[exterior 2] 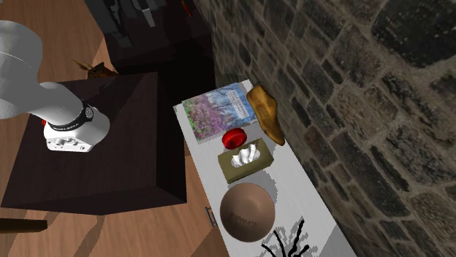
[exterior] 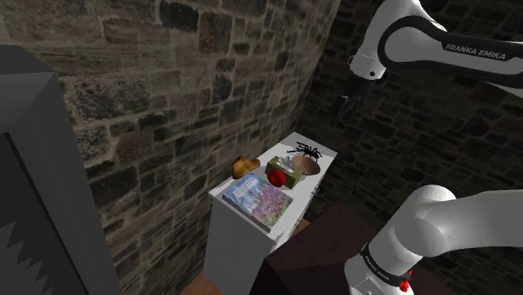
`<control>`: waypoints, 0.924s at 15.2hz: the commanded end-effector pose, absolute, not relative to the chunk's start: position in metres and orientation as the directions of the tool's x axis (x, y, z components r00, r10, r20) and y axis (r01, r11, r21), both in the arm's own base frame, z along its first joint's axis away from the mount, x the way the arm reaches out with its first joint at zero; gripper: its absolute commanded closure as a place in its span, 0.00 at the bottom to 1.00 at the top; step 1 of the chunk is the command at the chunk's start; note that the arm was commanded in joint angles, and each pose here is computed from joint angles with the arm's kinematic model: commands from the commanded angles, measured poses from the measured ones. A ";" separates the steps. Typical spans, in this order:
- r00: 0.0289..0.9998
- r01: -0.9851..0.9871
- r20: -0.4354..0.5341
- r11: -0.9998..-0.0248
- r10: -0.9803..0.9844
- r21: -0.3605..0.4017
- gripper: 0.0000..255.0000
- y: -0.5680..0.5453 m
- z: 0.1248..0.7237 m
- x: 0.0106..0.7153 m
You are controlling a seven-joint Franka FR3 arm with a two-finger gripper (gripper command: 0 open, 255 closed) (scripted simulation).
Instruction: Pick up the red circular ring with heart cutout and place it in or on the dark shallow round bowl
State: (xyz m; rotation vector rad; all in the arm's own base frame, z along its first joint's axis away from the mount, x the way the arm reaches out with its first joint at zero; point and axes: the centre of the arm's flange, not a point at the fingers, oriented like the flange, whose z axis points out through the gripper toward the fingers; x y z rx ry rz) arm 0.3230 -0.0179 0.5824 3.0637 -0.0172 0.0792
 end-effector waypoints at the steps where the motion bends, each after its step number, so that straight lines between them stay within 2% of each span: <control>1: 0.999 -0.013 0.052 -0.997 -0.009 0.076 0.00 -0.018 0.582 0.323; 14: 0.995 0.076 0.047 -0.990 0.082 0.119 0.00 -0.037 0.430 0.398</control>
